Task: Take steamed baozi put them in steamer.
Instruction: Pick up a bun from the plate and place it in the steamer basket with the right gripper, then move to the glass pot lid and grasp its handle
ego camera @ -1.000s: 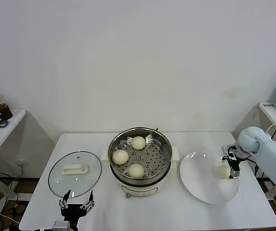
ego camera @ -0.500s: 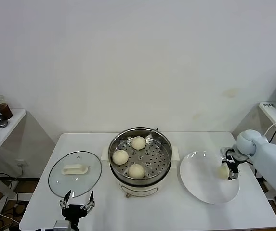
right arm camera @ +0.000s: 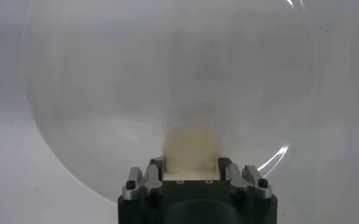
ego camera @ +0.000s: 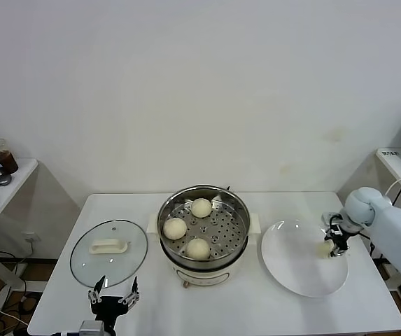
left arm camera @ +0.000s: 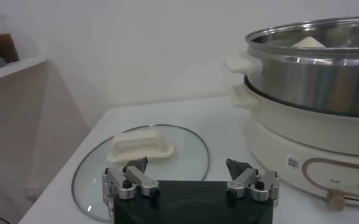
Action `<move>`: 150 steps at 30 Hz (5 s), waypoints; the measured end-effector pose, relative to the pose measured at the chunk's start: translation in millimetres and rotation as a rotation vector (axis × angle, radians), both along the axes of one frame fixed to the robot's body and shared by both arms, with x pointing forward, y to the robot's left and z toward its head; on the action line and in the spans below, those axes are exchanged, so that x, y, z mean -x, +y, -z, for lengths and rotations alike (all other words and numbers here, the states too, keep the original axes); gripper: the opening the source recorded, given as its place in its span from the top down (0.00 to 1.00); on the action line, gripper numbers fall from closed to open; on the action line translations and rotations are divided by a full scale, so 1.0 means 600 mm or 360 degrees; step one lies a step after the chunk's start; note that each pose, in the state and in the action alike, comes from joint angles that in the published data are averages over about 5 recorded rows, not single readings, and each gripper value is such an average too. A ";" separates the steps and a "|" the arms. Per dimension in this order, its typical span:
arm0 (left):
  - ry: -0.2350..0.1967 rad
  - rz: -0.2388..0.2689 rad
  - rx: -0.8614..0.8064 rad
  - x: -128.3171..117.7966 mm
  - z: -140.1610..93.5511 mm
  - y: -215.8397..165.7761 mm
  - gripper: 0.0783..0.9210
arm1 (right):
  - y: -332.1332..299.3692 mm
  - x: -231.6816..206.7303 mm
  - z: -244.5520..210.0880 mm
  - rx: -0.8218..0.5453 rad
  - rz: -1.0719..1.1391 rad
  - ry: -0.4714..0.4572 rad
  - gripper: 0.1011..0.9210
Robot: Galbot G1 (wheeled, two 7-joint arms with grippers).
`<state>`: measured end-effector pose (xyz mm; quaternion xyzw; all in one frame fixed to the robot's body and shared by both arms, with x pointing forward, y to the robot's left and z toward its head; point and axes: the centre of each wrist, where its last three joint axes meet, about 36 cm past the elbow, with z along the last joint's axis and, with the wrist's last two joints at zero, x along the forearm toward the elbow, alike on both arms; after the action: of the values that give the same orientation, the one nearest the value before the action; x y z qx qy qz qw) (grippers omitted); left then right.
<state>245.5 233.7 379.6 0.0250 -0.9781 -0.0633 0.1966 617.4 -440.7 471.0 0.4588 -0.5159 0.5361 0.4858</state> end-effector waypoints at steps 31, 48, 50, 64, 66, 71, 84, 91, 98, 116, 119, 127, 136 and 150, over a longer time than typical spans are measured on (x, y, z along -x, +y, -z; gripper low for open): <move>-0.0101 0.0018 -0.0062 -0.016 -0.028 0.001 0.12 | 0.357 -0.083 -0.358 -0.0466 -0.0276 -0.0050 0.55; -0.0120 0.0021 -0.0053 -0.021 -0.032 0.000 0.12 | 0.535 -0.060 -0.311 -0.0348 -0.0482 -0.0034 0.55; -0.0121 0.0016 -0.0052 -0.021 -0.031 0.000 0.12 | 0.544 -0.060 -0.299 -0.0331 -0.0489 -0.0044 0.55; -0.0121 0.0011 -0.0045 -0.025 -0.029 -0.001 0.12 | 0.561 -0.051 -0.215 -0.0249 -0.0497 -0.0016 0.55; -0.0120 0.0012 -0.0045 -0.026 -0.028 0.000 0.12 | 0.561 -0.050 -0.209 -0.0244 -0.0497 -0.0011 0.55; -0.0111 0.0012 -0.0049 -0.027 -0.023 0.002 0.12 | 0.560 -0.046 -0.201 -0.0238 -0.0496 -0.0013 0.55; -0.0110 0.0013 -0.0034 -0.033 -0.019 -0.001 0.12 | 0.543 -0.037 -0.232 -0.0301 -0.0481 -0.0062 0.18; -0.0110 -0.0002 -0.0031 -0.032 -0.019 0.001 0.12 | 0.499 -0.034 -0.277 -0.0435 -0.0425 -0.0142 0.12; -0.0137 -0.0044 -0.0007 -0.028 -0.019 0.004 0.12 | 0.402 -0.027 -0.326 -0.0812 -0.0259 -0.0333 0.12; -0.0326 -0.0091 -0.0036 -0.031 -0.020 0.021 0.12 | 0.180 0.105 -0.132 -0.2025 0.0784 -0.1231 0.12; -0.0347 -0.0102 -0.0099 -0.036 -0.015 0.030 0.12 | 0.162 0.149 -0.069 -0.2155 0.1048 -0.1359 0.12; -0.0429 -0.0099 -0.0550 -0.061 0.010 0.071 0.12 | 0.122 0.287 0.068 -0.2174 0.1649 -0.1621 0.12; -0.0474 0.0233 -0.1584 -0.092 0.069 0.128 0.12 | 0.091 0.383 0.135 -0.2031 0.1999 -0.1785 0.12; -0.0326 0.0707 -0.2361 -0.144 0.128 0.195 0.12 | 0.094 0.450 0.199 -0.1876 0.2223 -0.1846 0.12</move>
<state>332.1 350.8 302.8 -0.0407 -0.6755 -0.7359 0.0201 347.3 -384.5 351.4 -0.0987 -0.9911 -0.0561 0.0687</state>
